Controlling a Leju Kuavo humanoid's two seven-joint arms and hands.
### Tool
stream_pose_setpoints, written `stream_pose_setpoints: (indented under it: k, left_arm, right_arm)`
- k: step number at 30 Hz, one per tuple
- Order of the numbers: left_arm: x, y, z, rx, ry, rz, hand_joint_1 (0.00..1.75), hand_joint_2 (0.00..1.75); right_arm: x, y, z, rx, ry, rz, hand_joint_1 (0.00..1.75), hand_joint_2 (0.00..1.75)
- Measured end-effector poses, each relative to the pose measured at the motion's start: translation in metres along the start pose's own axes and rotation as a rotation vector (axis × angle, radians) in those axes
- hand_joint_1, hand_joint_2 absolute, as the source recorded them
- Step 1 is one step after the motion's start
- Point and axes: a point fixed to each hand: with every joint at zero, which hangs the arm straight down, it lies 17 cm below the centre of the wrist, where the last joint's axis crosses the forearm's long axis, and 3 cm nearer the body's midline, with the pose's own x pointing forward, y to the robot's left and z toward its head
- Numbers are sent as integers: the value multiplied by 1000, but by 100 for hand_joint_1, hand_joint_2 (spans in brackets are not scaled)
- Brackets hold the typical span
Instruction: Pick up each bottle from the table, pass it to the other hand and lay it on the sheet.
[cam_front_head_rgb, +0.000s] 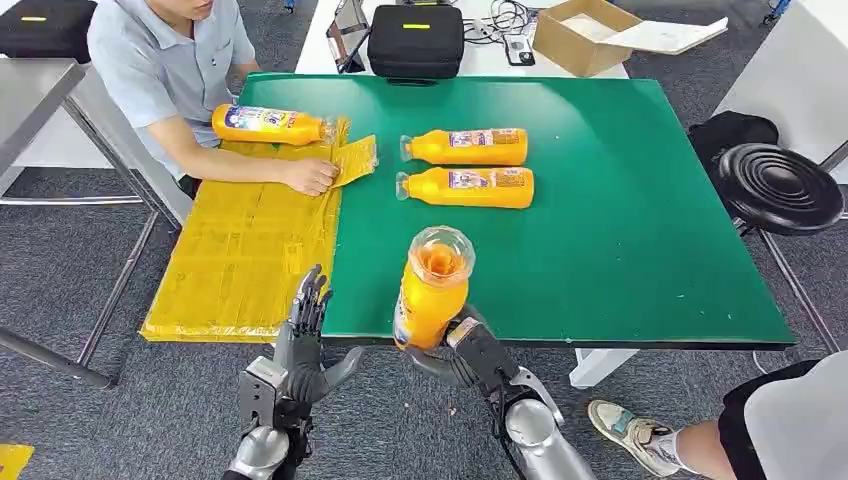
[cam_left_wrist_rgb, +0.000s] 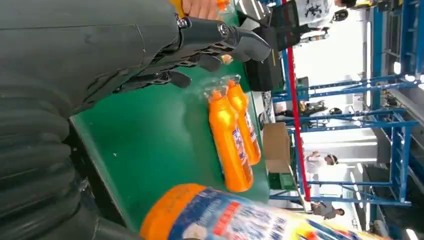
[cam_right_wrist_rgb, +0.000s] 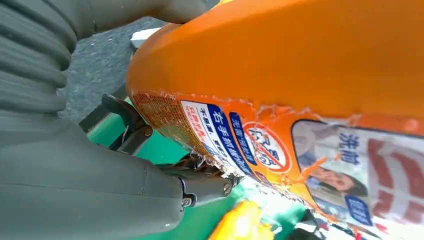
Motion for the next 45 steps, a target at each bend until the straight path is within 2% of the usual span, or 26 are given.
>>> stream_pose_setpoints:
  k: [10, 23, 28, 45]
  left_arm:
    - [38, -18, 5, -91, -74, 189, 0, 175]
    - [45, -36, 9, -136, -91, 146, 0, 175]
    - [41, -40, 9, -126, -85, 106, 0, 175]
    - [43, -55, -4, -146, -95, 124, 0, 175]
  right_arm:
    - [-26, -14, -3, -29, 70, 45, 175, 175]
    - [-39, -18, -12, -26, 101, 237, 175, 175]
    - [-37, -6, -17, 9, 90, 289, 175, 175]
    - [-25, 55, -20, 217, 30, 299, 175, 175]
